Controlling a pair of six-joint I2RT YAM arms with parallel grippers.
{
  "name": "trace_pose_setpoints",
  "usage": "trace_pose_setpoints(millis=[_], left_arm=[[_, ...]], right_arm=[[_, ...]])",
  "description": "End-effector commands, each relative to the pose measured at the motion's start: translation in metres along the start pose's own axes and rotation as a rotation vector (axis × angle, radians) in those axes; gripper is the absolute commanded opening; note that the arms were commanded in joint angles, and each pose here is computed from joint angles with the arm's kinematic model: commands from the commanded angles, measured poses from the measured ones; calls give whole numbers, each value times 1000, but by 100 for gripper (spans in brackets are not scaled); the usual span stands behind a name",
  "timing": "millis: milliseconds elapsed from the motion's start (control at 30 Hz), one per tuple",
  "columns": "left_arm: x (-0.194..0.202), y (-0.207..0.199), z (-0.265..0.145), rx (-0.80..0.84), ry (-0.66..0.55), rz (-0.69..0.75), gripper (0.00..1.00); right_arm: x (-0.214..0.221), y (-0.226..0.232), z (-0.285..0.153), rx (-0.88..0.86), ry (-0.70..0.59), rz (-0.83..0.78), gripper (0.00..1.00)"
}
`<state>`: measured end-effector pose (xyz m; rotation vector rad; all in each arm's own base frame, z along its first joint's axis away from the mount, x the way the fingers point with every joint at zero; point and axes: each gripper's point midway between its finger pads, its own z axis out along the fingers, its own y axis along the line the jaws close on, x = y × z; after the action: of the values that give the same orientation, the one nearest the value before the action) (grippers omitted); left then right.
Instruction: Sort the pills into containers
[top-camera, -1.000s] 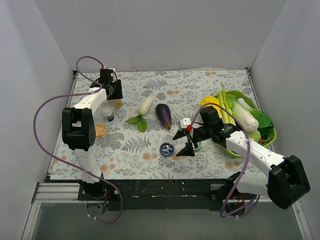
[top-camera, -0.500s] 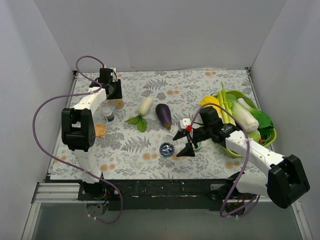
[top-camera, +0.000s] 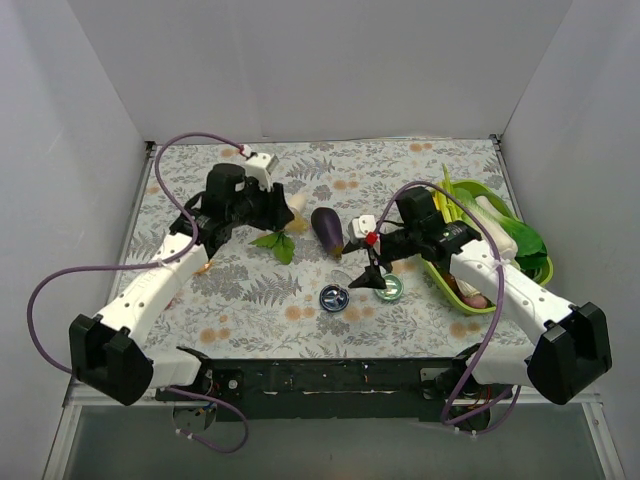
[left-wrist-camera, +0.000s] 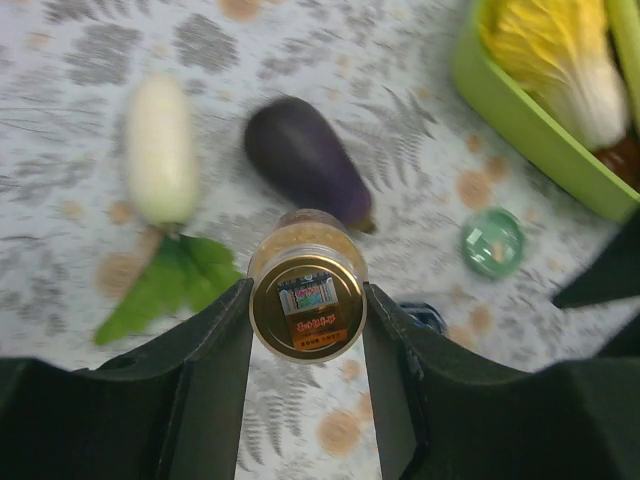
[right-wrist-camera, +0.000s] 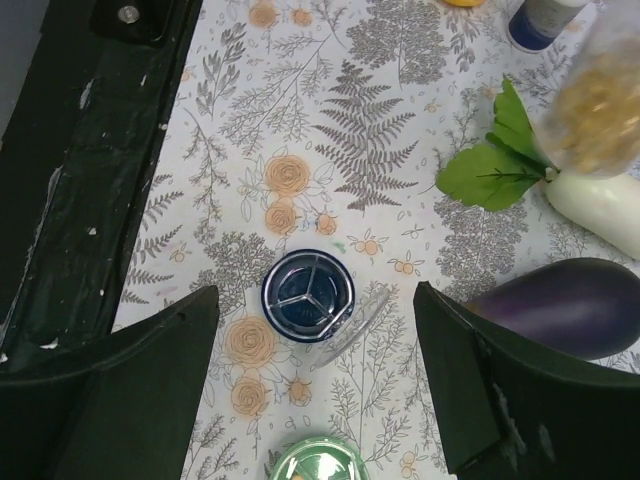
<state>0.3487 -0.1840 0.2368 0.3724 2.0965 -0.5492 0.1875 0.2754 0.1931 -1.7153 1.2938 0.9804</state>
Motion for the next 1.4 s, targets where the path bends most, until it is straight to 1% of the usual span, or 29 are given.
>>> trace_pose_setpoints(millis=[0, 33, 100, 200, 433, 533, 633, 667, 733, 767, 867, 900, 933, 967, 1000, 1033, 1067, 1100, 1133, 1167, 1200, 1233, 1300, 1333, 1367], left_arm=[[30, -71, -14, 240, 50, -61, 0], [36, -89, -16, 290, 49, -63, 0], [32, -109, -24, 337, 22, -99, 0], [36, -137, -31, 386, 26, -116, 0], [47, -166, -32, 427, 60, -141, 0], [47, -171, -32, 425, 61, -154, 0], [42, -169, -33, 404, 40, -183, 0], [40, -169, -33, 401, 32, -190, 0], [34, -170, -35, 401, 10, -213, 0], [33, -169, -35, 397, 4, -221, 0], [20, -167, -40, 373, -38, -268, 0], [16, -166, -42, 370, -54, -279, 14], [13, -164, -44, 360, -68, -293, 26], [4, -161, -51, 342, -107, -337, 37], [-2, -160, -56, 345, -141, -350, 47], [-5, -157, -60, 338, -165, -367, 62], [-7, -155, -65, 331, -185, -402, 68], [-21, -152, -80, 340, -258, -420, 74], [-24, -151, -86, 347, -285, -423, 84], [-19, -147, -87, 341, -294, -427, 90], [-27, -145, -103, 360, -345, -429, 96], [-26, -139, -105, 340, -370, -429, 98], [-14, -132, -107, 335, -385, -404, 98], [-13, -133, -119, 366, -414, -385, 98], [-6, -139, -122, 413, -412, -356, 98]], right_arm=[[-36, -28, -3, 101, -93, 72, 86], [-40, -33, -3, 117, -102, 88, 85], [-46, -44, 0, 162, -120, 157, 85], [-42, -56, 2, 232, -106, 226, 84], [-37, -45, 16, 180, -129, 318, 84], [-33, -43, 20, 168, -123, 340, 77], [-35, -36, 22, 125, -128, 354, 60], [-33, -33, 23, 113, -126, 363, 52], [-34, -27, 23, 84, -137, 362, 46], [-35, -25, 23, 79, -140, 359, 36], [-38, -18, 21, 58, -154, 354, 16], [-40, -16, 21, 48, -163, 346, 15], [-40, -14, 20, 45, -168, 344, 13], [-40, -12, 20, 41, -170, 344, 11], [-42, -10, 19, 34, -182, 341, 10], [-44, -8, 18, 33, -189, 333, 10], [-41, -5, 18, 30, -191, 337, 9], [-42, -3, 17, 27, -197, 338, 9], [-46, -3, 15, 33, -211, 330, 9], [-44, 0, 14, 27, -214, 340, 9], [-45, 2, 12, 16, -223, 350, 9], [-48, 0, 9, 21, -240, 369, 8], [-55, -4, 4, 20, -274, 389, 8], [-56, -8, -2, 27, -292, 466, 8], [-64, -15, -7, 38, -330, 472, 7]])
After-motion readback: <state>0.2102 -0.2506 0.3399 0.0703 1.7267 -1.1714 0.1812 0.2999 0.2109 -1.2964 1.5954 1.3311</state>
